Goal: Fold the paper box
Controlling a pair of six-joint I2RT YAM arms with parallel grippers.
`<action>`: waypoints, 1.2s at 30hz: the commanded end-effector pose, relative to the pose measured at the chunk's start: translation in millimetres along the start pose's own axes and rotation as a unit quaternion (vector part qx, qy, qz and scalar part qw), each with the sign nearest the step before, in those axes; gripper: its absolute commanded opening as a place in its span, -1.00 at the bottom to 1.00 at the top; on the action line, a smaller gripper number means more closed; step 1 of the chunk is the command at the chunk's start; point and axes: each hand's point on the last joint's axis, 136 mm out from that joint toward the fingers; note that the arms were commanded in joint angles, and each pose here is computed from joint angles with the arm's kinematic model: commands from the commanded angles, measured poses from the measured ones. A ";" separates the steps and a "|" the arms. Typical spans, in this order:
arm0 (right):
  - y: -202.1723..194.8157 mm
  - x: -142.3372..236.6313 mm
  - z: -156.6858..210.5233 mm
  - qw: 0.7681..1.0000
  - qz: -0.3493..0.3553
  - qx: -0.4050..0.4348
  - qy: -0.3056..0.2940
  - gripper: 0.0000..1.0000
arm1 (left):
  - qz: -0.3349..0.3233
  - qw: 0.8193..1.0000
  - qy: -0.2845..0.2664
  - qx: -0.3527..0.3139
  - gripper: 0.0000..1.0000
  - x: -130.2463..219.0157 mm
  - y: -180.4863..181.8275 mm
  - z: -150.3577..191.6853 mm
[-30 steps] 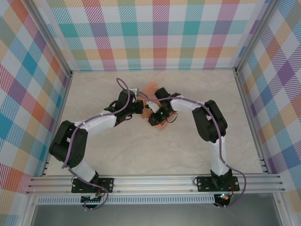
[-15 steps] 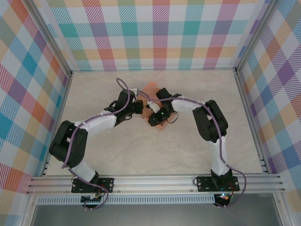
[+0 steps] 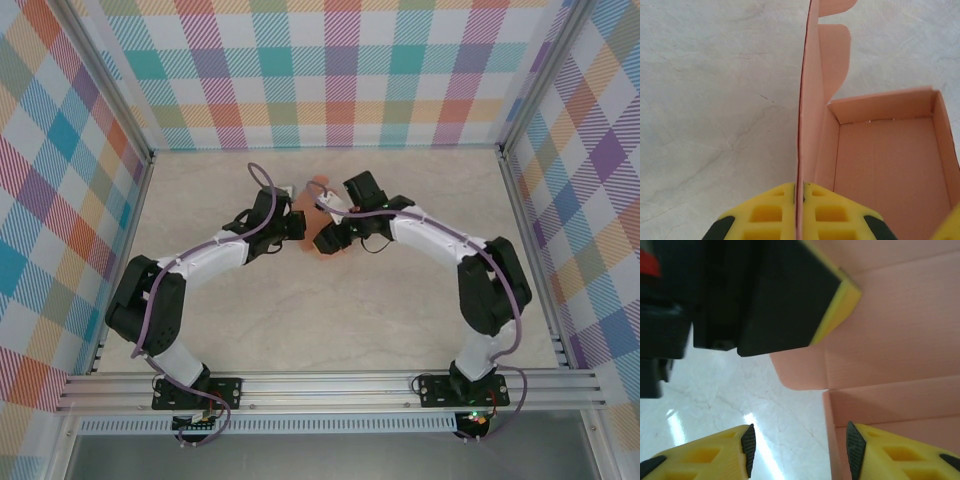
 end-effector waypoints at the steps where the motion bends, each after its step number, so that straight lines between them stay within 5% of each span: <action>1: -22.5 25.5 -14.1 0.993 0.092 -0.033 -0.071 0.09 | -0.016 0.999 0.024 0.025 -1.00 -1.7 4.6 6.3; 4: -37.6 55.0 -19.5 0.976 0.147 -0.098 -0.129 0.29 | -0.023 0.998 0.013 0.054 -1.00 1.6 7.9 -0.2; 7: -65.9 84.3 -6.7 0.929 0.224 -0.262 -0.135 0.45 | -0.014 0.996 -0.002 0.088 -1.00 2.2 8.3 -6.4; 9: -74.8 97.0 15.4 0.876 0.244 -0.404 -0.098 0.50 | -0.003 0.993 -0.004 0.115 -1.00 0.3 9.6 -8.1; 14: -50.9 74.8 47.6 0.752 0.163 -0.638 -0.027 0.47 | 0.008 0.990 -0.004 0.142 -1.00 0.5 9.6 -7.1; 18: -31.2 47.4 55.9 0.680 0.126 -0.722 0.019 0.64 | -0.003 0.990 -0.002 0.139 -1.00 2.7 13.5 -5.9; 36: -28.2 4.1 25.9 0.733 0.099 -0.673 0.030 0.66 | -0.005 0.991 0.000 0.131 -1.00 5.4 12.7 -3.4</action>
Point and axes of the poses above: each hand's point on the last joint's axis, 136 mm out from that joint toward the fingers, its own x axis back along the fingers, its own y axis along the line the jaws close on, z = x × y, and after that the axes turned 15 degrees about -x, right-handed
